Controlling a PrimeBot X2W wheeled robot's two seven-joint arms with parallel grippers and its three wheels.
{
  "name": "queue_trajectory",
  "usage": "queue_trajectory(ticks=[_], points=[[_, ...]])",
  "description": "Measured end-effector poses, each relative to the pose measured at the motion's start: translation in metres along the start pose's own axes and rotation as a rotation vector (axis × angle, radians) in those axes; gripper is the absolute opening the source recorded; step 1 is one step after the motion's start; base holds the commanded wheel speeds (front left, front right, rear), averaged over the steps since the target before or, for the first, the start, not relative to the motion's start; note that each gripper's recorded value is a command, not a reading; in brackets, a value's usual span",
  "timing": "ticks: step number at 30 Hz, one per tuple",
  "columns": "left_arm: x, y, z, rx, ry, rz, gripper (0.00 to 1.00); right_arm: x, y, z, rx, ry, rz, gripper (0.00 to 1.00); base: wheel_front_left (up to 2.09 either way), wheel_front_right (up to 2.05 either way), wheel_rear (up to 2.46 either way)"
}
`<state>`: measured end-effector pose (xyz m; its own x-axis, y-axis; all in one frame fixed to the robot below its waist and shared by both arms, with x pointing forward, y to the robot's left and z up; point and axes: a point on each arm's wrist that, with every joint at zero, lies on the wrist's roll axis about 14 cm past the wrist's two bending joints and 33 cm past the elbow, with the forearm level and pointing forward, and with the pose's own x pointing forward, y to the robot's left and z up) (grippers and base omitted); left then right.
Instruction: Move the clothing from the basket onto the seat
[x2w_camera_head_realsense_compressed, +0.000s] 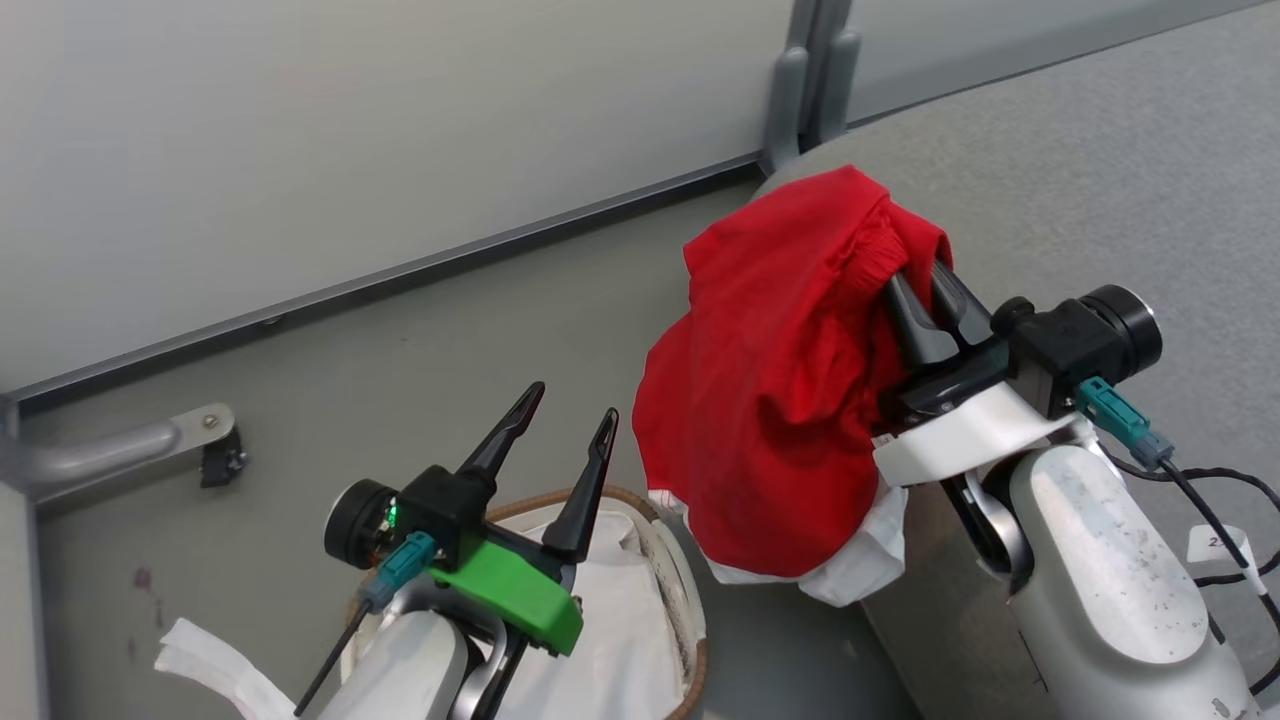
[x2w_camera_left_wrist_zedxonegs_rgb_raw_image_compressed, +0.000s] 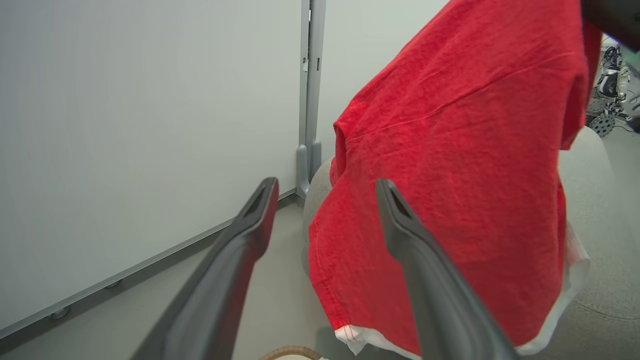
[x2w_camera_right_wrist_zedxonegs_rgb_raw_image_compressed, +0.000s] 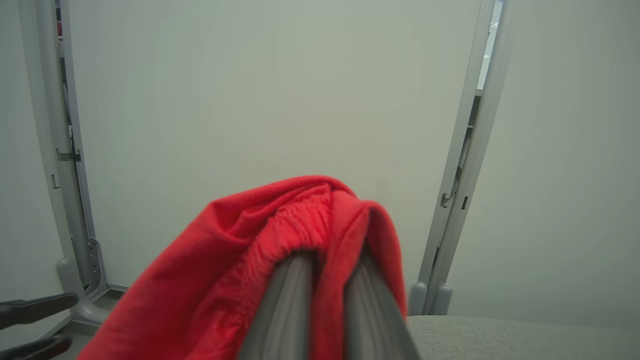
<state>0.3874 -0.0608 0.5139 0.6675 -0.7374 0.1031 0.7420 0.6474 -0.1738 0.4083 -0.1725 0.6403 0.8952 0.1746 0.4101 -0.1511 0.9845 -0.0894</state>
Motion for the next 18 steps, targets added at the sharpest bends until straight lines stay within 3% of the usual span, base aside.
queue_trajectory(ticks=[9, 18], points=[[0.028, -0.045, -0.019, -0.039, 0.038, -0.160, 1.00, -0.033, -0.055, 0.006, -0.082, 0.035, -0.154, 0.00, 0.00, 0.00, 0.00], [0.036, -0.066, -0.034, -0.072, 0.069, -0.233, 1.00, -0.048, -0.081, 0.004, -0.115, 0.064, -0.231, 0.00, 0.00, 0.00, 0.00]])
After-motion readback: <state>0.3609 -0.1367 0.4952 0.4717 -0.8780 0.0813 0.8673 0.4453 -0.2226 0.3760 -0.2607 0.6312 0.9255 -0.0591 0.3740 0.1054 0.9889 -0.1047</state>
